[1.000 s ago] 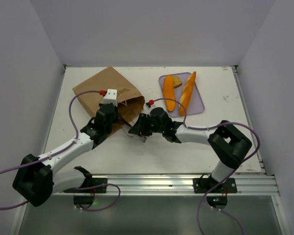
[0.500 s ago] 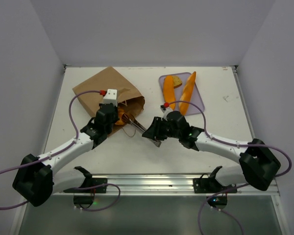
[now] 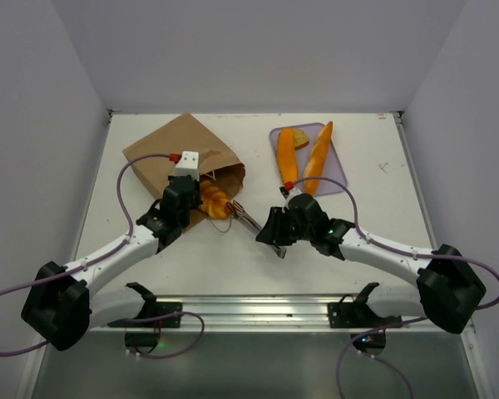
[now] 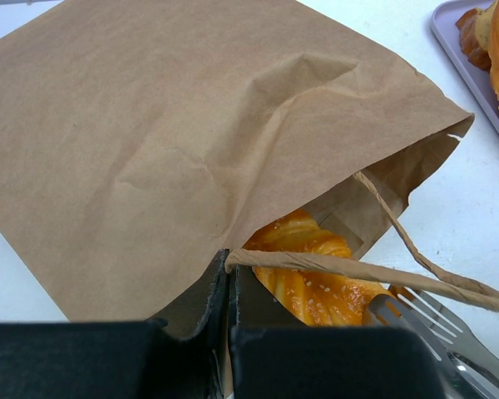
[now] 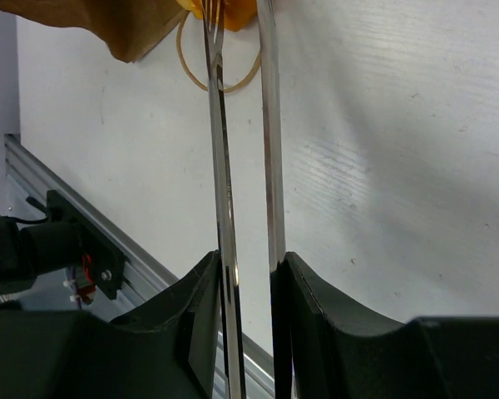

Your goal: Take the fake bread out of the paper bag

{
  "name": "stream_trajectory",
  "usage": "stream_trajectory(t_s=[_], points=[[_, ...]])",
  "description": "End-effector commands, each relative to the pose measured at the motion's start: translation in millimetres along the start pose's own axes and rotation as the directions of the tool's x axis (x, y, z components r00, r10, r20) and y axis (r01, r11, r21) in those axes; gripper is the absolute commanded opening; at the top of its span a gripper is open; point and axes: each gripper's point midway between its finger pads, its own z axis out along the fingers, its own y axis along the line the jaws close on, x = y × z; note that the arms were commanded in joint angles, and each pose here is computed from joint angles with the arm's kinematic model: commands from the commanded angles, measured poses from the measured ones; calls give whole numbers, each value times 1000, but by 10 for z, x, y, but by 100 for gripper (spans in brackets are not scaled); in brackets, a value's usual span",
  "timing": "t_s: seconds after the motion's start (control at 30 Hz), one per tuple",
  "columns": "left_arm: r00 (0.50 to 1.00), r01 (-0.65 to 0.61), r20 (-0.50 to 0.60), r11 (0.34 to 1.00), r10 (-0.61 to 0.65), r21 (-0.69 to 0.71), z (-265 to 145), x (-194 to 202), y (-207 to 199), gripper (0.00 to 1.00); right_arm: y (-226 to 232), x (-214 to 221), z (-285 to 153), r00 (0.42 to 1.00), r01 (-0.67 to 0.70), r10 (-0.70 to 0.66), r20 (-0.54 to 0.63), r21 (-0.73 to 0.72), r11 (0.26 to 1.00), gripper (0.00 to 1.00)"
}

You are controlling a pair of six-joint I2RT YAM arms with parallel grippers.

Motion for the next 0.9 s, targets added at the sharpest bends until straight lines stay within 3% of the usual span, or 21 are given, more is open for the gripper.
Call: stream_trajectory(t_s=[0.0, 0.3, 0.87], points=[[999, 31, 40, 1000, -31, -2, 2, -114, 5, 0, -7, -76, 55, 999, 38, -38, 20, 7, 999, 0], [999, 31, 40, 1000, -31, 3, 1, -113, -3, 0, 51, -120, 32, 999, 42, -42, 32, -6, 999, 16], [999, 30, 38, 1000, -31, 3, 7, -107, -5, 0, 101, -125, -36, 999, 38, -37, 37, -28, 999, 36]])
